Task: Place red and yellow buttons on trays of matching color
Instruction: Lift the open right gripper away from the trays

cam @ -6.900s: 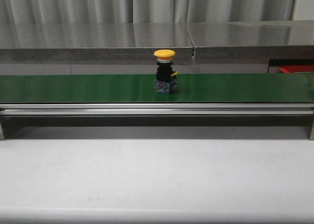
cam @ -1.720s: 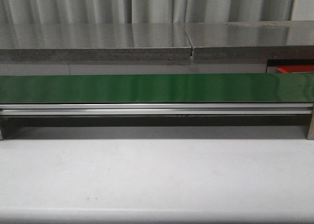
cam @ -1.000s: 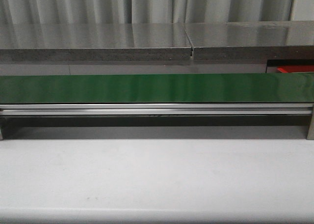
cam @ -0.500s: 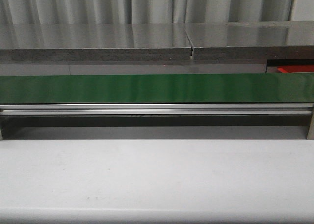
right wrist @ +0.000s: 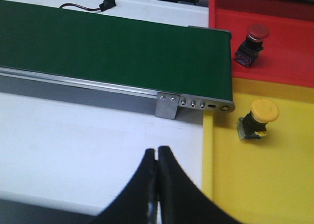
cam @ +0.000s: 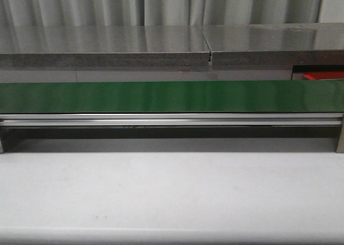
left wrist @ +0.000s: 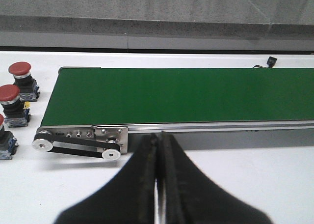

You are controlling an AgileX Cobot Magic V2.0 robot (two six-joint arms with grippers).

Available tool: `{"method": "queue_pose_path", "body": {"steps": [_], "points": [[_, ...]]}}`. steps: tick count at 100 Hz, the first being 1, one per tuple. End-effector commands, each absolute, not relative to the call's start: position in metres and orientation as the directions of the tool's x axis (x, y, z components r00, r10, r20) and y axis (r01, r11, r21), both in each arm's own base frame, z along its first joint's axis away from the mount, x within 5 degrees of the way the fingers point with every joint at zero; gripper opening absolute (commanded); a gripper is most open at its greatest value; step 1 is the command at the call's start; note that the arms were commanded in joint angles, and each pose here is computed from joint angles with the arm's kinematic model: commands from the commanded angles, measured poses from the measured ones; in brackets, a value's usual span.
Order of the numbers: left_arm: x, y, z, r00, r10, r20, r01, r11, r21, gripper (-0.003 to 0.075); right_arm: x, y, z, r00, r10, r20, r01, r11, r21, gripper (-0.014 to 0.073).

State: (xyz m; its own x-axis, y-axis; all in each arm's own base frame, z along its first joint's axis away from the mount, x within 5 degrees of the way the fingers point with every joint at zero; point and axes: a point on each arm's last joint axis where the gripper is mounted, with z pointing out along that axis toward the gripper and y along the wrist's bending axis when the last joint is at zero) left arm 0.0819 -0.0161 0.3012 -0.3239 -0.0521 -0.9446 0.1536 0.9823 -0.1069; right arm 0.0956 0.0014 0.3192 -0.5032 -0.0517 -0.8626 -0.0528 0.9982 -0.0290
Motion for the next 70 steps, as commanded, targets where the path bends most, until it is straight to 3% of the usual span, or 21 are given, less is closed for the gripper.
{"method": "queue_pose_path", "body": {"steps": [1, 59, 70], "points": [[0.0838, -0.0162, 0.3169, -0.23, -0.082, -0.97, 0.159, 0.98, -0.121, -0.0019, 0.0978, 0.0011, 0.3305, -0.436, -0.057, -0.898, -0.049, 0.998, -0.039, -0.0117], [0.0837, -0.0163, 0.3166, -0.233, -0.084, -0.969, 0.159, 0.98, -0.123, -0.0018, 0.0975, 0.0012, 0.3299, -0.443, -0.057, -0.895, -0.05, 0.998, -0.039, -0.0117], [0.0836, -0.0163, 0.316, -0.239, -0.08, -0.968, 0.159, 0.98, -0.12, 0.0016, 0.0975, 0.0012, 0.3299, -0.443, -0.057, -0.895, -0.05, 0.998, -0.039, -0.0117]]}}
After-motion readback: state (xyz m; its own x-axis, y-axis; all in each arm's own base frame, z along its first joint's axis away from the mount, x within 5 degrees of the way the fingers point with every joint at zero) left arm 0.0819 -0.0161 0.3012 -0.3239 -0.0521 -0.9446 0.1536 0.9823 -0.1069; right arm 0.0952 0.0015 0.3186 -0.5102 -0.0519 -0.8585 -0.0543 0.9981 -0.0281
